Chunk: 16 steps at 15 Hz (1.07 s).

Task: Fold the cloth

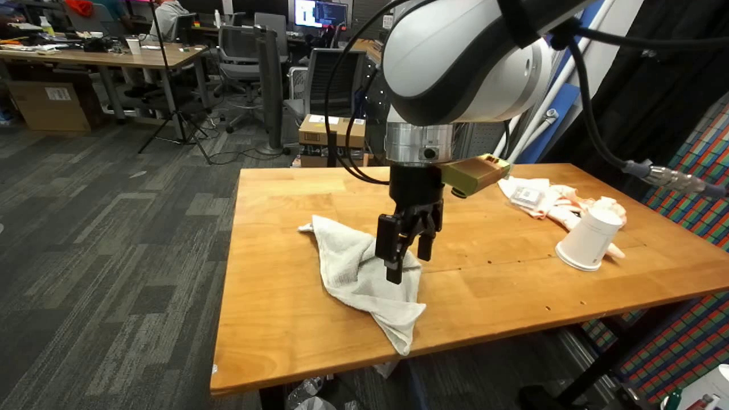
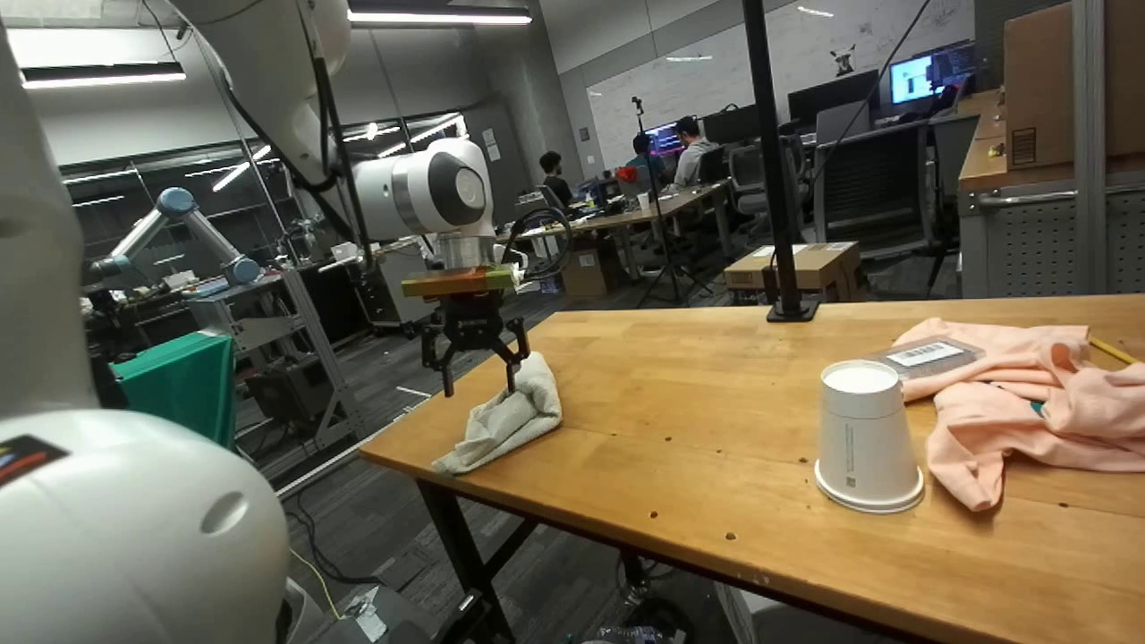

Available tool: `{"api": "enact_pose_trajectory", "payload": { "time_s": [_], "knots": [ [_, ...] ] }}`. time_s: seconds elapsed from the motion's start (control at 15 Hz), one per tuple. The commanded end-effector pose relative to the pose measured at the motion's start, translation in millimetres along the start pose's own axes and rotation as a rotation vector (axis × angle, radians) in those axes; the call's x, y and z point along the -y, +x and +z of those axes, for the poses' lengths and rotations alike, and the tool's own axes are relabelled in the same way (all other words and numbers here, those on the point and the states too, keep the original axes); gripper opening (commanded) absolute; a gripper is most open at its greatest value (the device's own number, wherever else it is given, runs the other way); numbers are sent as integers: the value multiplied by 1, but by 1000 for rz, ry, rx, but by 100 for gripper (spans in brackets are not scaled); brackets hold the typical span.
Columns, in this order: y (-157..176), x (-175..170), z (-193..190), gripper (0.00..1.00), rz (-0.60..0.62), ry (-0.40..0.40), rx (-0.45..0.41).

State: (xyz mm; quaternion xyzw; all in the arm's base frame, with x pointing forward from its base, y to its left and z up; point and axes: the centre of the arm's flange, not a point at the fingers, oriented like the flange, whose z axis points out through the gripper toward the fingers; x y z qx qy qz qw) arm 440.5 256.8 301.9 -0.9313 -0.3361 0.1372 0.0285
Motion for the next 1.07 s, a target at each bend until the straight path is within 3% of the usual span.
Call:
{"api": "enact_pose_trajectory", "payload": {
  "time_s": [0.0,0.33,0.4,0.6,1.0],
  "knots": [
    [-33,-5,-20,100,-35,-1,-96],
    [-77,-16,-35,100,-82,-76,-262],
    [-40,-16,-26,100,-60,-59,-174],
    [-59,-18,-32,100,-66,-81,-217],
    [-63,-17,-32,100,-67,-86,-222]
  ]
}}
